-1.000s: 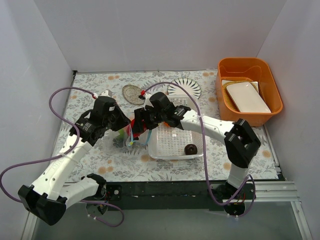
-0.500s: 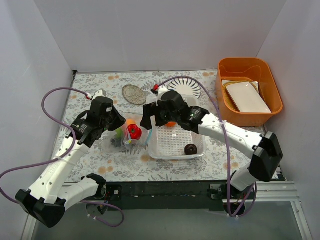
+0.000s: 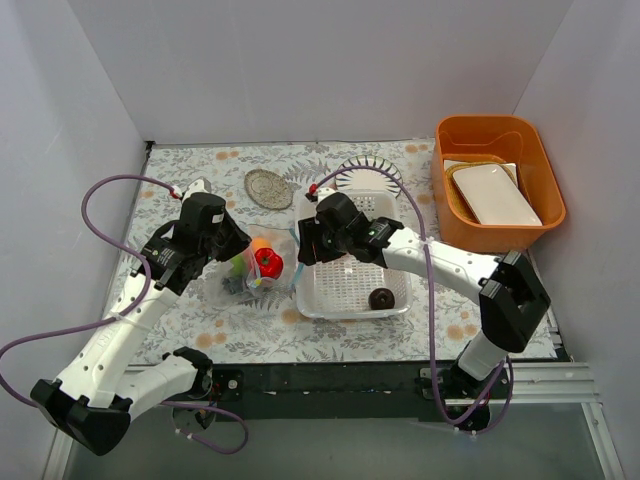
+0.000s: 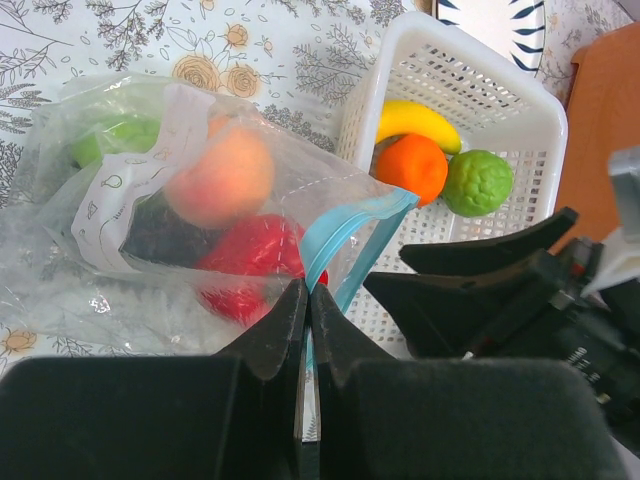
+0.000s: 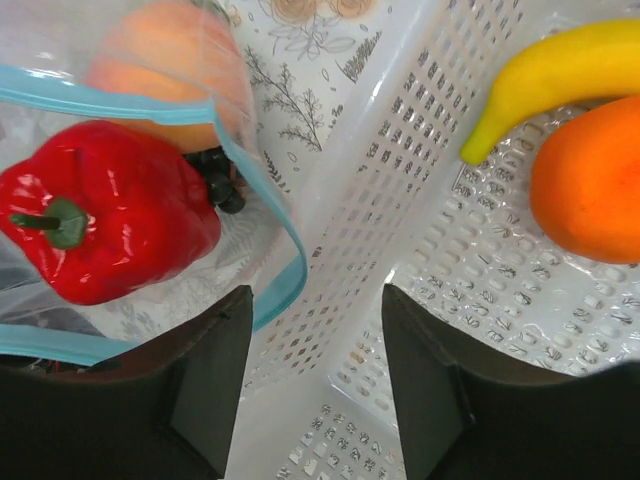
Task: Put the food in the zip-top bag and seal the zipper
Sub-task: Place the fake vegetable in the zipper food storage bag, then adjust the zipper food storage bag at the center of the board.
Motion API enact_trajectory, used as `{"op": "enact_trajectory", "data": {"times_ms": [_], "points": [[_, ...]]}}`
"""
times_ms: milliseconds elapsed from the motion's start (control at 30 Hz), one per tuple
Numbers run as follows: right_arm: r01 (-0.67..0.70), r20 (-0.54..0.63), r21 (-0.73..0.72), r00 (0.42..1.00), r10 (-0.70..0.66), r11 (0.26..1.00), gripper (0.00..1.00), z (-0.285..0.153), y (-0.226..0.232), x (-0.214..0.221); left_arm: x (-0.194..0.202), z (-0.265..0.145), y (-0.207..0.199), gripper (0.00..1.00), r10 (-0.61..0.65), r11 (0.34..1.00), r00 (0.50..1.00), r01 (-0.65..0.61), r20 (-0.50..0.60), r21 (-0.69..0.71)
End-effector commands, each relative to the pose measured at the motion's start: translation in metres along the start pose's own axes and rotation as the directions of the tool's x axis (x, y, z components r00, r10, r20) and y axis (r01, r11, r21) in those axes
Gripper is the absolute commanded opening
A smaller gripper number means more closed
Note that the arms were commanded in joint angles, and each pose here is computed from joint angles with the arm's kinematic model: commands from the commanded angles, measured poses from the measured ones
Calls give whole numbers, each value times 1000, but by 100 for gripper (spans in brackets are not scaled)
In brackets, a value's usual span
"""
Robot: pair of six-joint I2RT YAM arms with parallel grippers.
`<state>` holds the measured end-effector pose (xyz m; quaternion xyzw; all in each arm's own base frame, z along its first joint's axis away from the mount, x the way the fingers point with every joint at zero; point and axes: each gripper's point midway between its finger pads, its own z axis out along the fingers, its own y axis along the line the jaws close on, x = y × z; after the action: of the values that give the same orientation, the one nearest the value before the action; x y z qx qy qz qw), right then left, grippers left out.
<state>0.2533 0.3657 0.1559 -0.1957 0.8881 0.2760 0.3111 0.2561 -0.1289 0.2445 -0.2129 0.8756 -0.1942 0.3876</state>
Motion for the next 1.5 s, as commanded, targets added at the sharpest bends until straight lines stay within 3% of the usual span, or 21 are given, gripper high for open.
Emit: {"op": "enact_trajectory", "data": {"times_ms": [0,67,100,267,300,367,433,567,667,900,1100,1233,1300,1467], "points": [[7,6,-37,1000,-7,999,57,8,10,-9,-11,-10,-9,0,-19,999,999,17,41,47],[11,9,-41,1000,-11,999,55,11,11,-11,-10,-8,-11,0,-18,998,999,16,33,56],[14,4,-38,1000,-14,999,49,14,10,-10,-9,-8,-11,0,-16,998,999,14,32,57],[19,-18,-77,1000,-20,997,46,19,16,-6,-8,-8,-9,0,-14,999,999,12,29,53],[18,-18,-81,1000,-20,997,41,20,16,-6,-8,-8,-9,0,-14,998,999,12,30,55],[19,-18,-99,1000,-21,995,40,21,17,-5,-7,-9,-9,0,-14,998,999,12,29,56],[15,-27,-108,999,-18,994,34,22,19,-3,-8,-9,-9,0,-12,998,1000,11,29,55],[22,-17,-145,1000,-25,989,9,19,26,-7,-8,-8,-10,0,-11,998,1000,9,28,56],[29,9,-173,1000,-28,985,1,9,33,-15,-7,-6,-7,0,-4,999,1000,3,27,43],[74,103,-261,993,-48,963,1,-29,63,-55,-10,-3,13,0,32,998,998,-29,52,-53],[165,210,-407,974,-84,899,1,-75,115,-112,-44,-26,33,0,91,977,984,-59,154,-203],[179,173,-509,979,-104,842,1,-86,147,-131,-78,-57,33,0,94,964,966,-28,241,-265],[155,167,-489,983,-82,858,1,-76,147,-141,-97,-79,32,0,97,961,950,-11,298,-276],[79,68,-502,996,-52,861,1,-49,144,-131,-104,-95,37,0,128,947,945,-27,299,-320]]}}
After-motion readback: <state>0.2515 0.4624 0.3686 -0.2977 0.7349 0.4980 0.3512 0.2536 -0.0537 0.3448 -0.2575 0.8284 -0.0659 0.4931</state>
